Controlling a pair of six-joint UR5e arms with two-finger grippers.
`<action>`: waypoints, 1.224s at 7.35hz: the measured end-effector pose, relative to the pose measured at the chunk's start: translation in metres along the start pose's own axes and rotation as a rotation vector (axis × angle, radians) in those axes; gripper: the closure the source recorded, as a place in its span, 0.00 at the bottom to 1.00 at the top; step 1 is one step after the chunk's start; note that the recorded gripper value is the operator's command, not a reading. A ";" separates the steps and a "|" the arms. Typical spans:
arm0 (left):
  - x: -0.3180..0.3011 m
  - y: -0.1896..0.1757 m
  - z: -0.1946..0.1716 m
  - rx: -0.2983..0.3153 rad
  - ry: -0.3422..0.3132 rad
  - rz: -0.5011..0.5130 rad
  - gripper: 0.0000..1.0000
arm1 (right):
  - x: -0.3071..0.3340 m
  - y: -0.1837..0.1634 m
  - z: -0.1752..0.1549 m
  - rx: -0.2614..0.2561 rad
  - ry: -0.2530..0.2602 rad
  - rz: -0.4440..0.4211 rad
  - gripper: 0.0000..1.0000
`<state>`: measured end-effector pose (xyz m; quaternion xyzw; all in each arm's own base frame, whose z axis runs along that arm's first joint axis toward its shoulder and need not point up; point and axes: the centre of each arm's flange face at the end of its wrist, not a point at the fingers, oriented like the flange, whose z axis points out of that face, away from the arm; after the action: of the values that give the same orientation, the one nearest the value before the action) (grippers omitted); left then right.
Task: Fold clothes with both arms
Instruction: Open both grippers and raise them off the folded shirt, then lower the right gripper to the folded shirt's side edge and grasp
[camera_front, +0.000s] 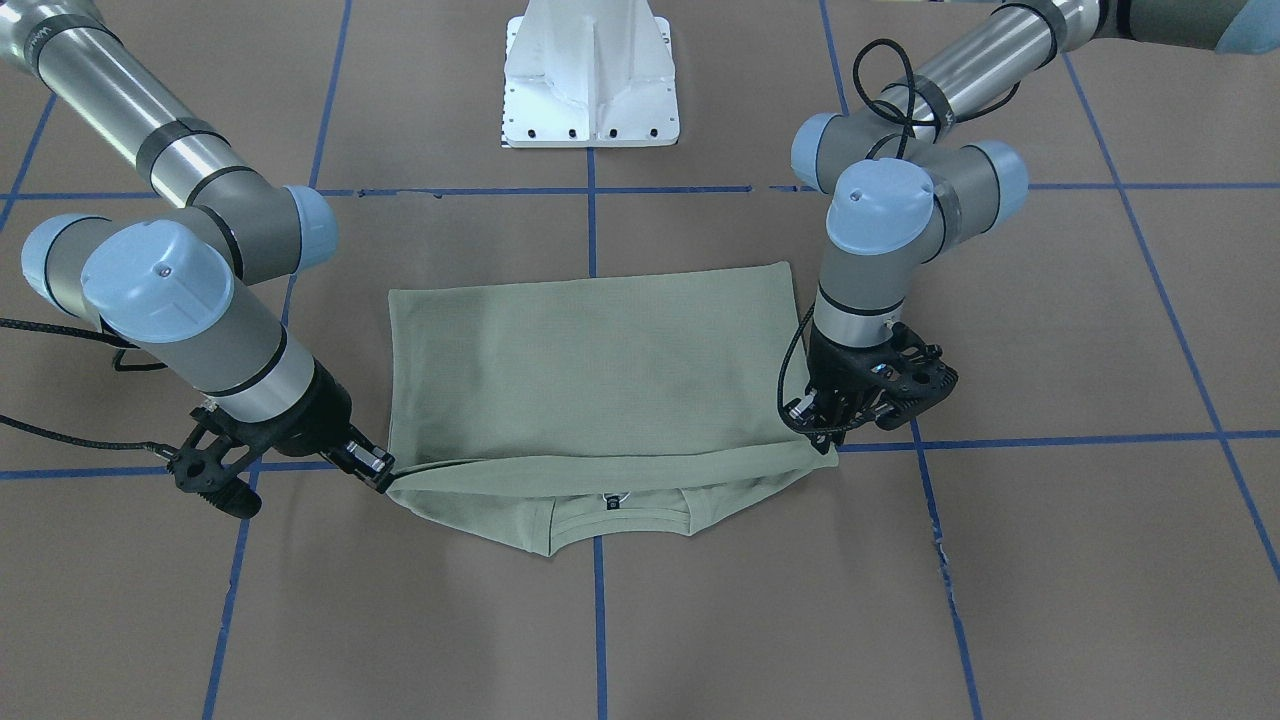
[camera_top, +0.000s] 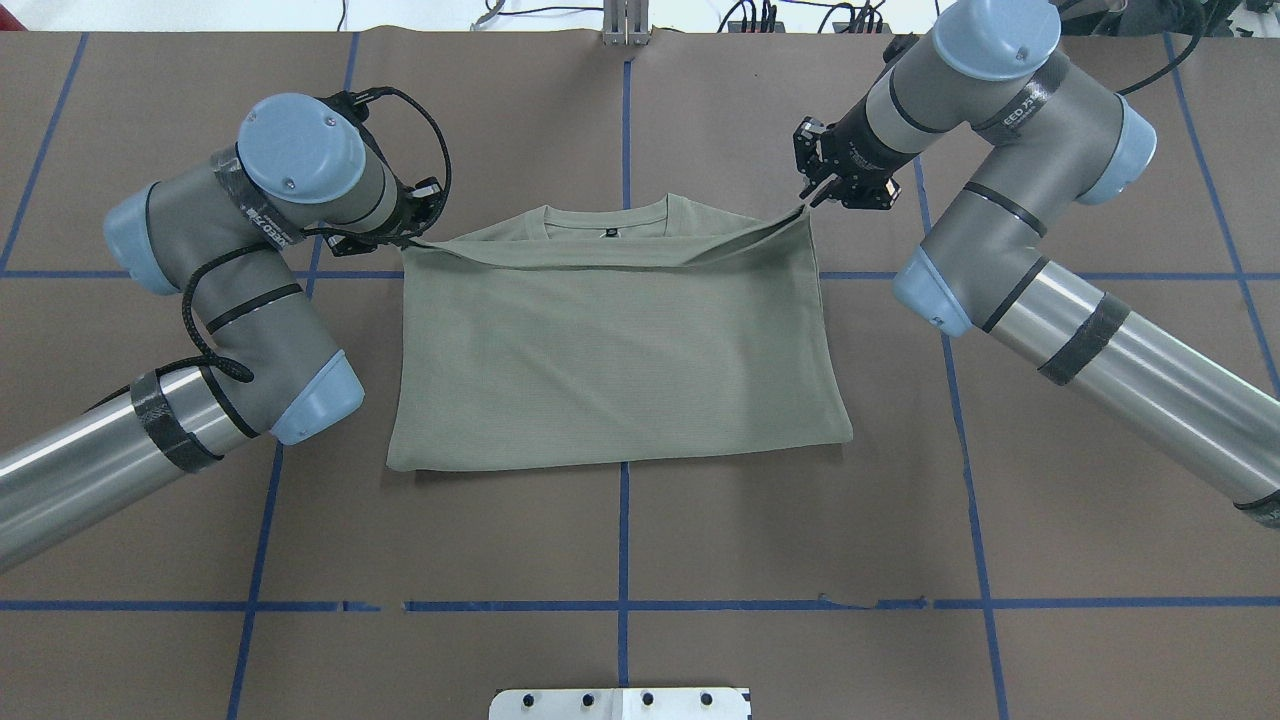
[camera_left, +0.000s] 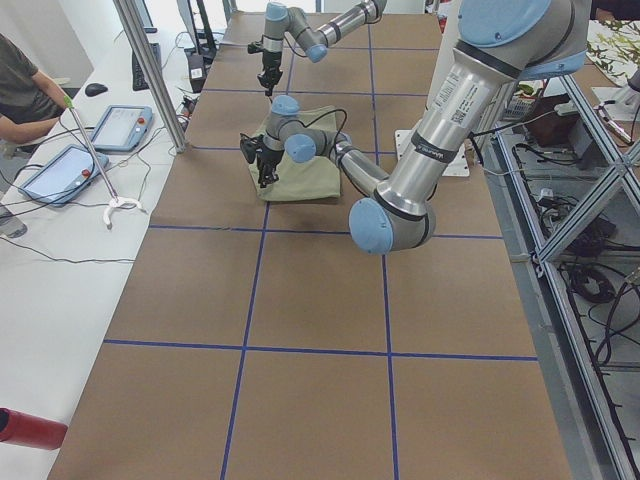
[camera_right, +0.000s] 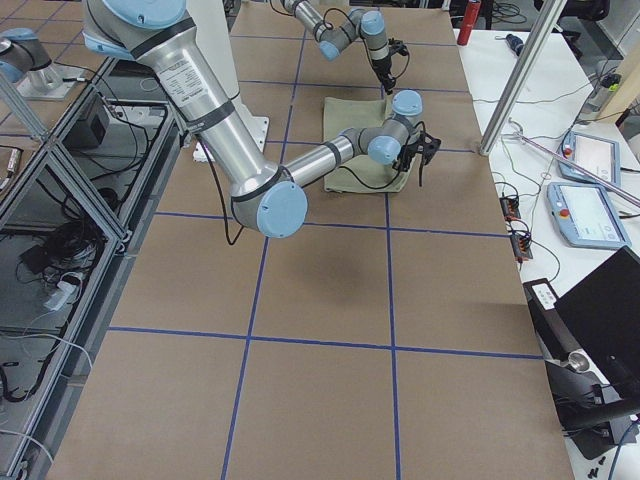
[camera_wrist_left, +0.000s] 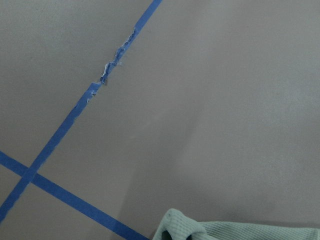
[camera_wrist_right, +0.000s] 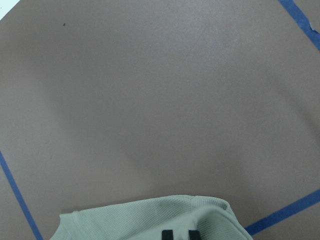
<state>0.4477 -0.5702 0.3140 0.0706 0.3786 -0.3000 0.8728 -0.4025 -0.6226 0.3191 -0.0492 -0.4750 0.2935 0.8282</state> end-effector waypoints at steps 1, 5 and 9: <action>0.000 0.000 0.000 0.000 0.000 0.006 0.00 | 0.000 0.001 0.001 -0.001 0.000 -0.001 0.00; 0.004 0.002 -0.026 -0.001 0.046 0.070 0.00 | 0.014 0.032 0.000 -0.024 -0.012 -0.058 0.00; 0.007 0.011 -0.065 -0.004 0.109 0.073 0.00 | 0.112 0.130 0.007 -0.067 0.024 -0.148 0.00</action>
<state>0.4172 -0.5419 0.2624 0.0991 0.4234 -0.2628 0.8613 -0.4227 -0.4577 0.3606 -0.0451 -0.4767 0.2149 0.8512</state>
